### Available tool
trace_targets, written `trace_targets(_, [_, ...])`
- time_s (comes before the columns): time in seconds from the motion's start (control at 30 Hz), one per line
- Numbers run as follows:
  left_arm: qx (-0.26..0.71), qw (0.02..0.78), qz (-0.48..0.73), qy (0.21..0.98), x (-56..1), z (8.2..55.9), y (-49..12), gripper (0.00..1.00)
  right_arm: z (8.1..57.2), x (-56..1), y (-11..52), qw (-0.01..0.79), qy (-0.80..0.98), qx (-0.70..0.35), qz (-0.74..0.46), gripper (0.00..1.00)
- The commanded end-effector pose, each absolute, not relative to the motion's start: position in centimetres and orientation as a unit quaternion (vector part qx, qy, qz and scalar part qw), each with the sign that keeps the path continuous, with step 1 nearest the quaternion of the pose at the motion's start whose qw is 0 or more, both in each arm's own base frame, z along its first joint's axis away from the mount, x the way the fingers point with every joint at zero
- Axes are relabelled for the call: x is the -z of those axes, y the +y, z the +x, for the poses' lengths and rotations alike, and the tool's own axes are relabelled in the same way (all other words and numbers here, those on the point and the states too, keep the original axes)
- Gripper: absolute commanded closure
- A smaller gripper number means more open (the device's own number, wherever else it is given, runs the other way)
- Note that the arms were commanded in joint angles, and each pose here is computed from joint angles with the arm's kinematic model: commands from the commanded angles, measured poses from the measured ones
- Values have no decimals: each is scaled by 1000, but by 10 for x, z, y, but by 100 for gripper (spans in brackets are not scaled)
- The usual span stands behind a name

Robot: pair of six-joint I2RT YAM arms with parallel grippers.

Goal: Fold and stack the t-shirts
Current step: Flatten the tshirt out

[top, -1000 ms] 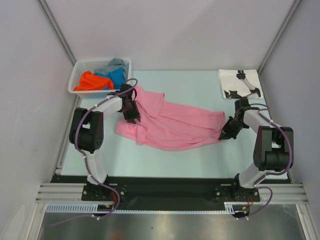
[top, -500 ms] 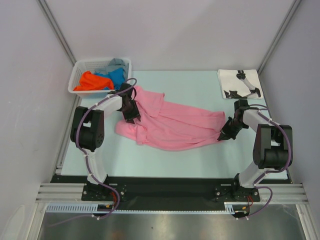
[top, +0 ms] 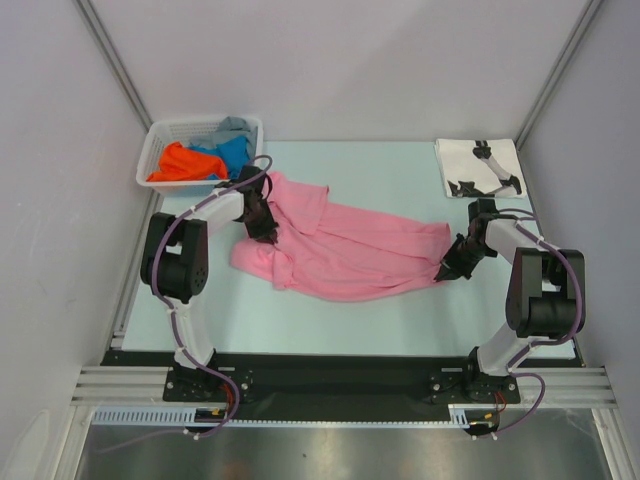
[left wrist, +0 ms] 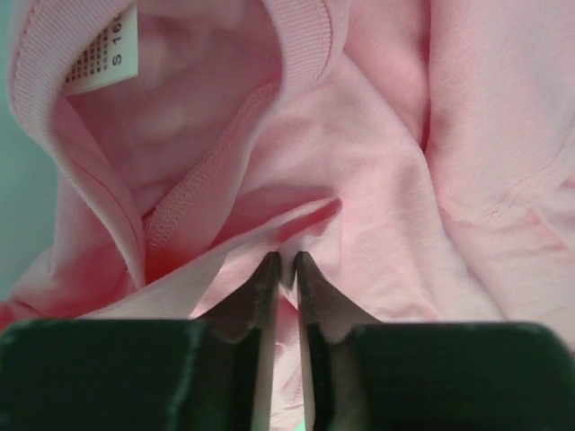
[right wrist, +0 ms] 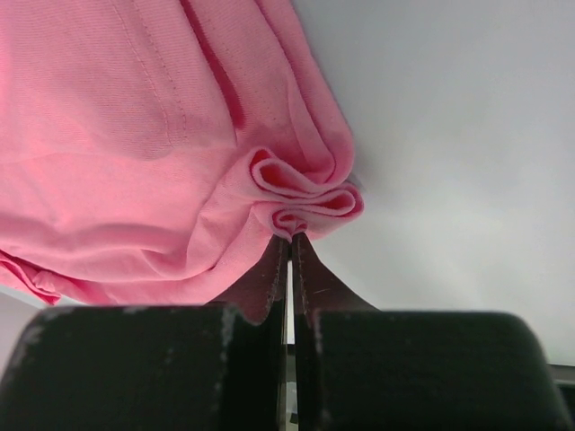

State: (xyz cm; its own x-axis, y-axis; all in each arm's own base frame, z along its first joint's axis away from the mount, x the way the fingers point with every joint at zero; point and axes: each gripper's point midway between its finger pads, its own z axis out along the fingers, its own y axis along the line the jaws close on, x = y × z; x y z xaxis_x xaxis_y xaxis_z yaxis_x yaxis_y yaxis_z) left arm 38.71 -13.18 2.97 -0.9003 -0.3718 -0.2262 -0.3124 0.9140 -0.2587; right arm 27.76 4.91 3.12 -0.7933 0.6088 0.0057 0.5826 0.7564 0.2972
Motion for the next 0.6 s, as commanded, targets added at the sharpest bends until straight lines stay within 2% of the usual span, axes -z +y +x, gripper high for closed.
trace_targets(0.0, [126, 174, -184, 959, -56, 405, -132, 86, 288, -39, 50, 59, 936, -150, 311, 100])
trace_targets(0.03, [127, 178, -181, 959, -60, 406, -132, 89, 288, -41, 49, 60, 937, -148, 311, 100])
trace_targets(0.07, [121, 183, -182, 958, -67, 405, -129, 100, 288, -42, 48, 60, 937, -145, 311, 100])
trace_targets(0.23, [133, 248, -179, 943, -128, 411, -126, 100, 301, -55, 40, 77, 935, -127, 321, 100])
trace_targets(0.33, [153, 306, -168, 925, -180, 430, -129, 100, 330, -76, 34, 113, 925, -124, 340, 100])
trace_targets(0.53, [207, 475, -95, 850, -319, 500, -145, 100, 431, -160, 11, 237, 883, -151, 375, 100])
trace_targets(0.57, [220, 525, -78, 819, -357, 520, -147, 100, 444, -173, 7, 256, 873, -162, 383, 100])
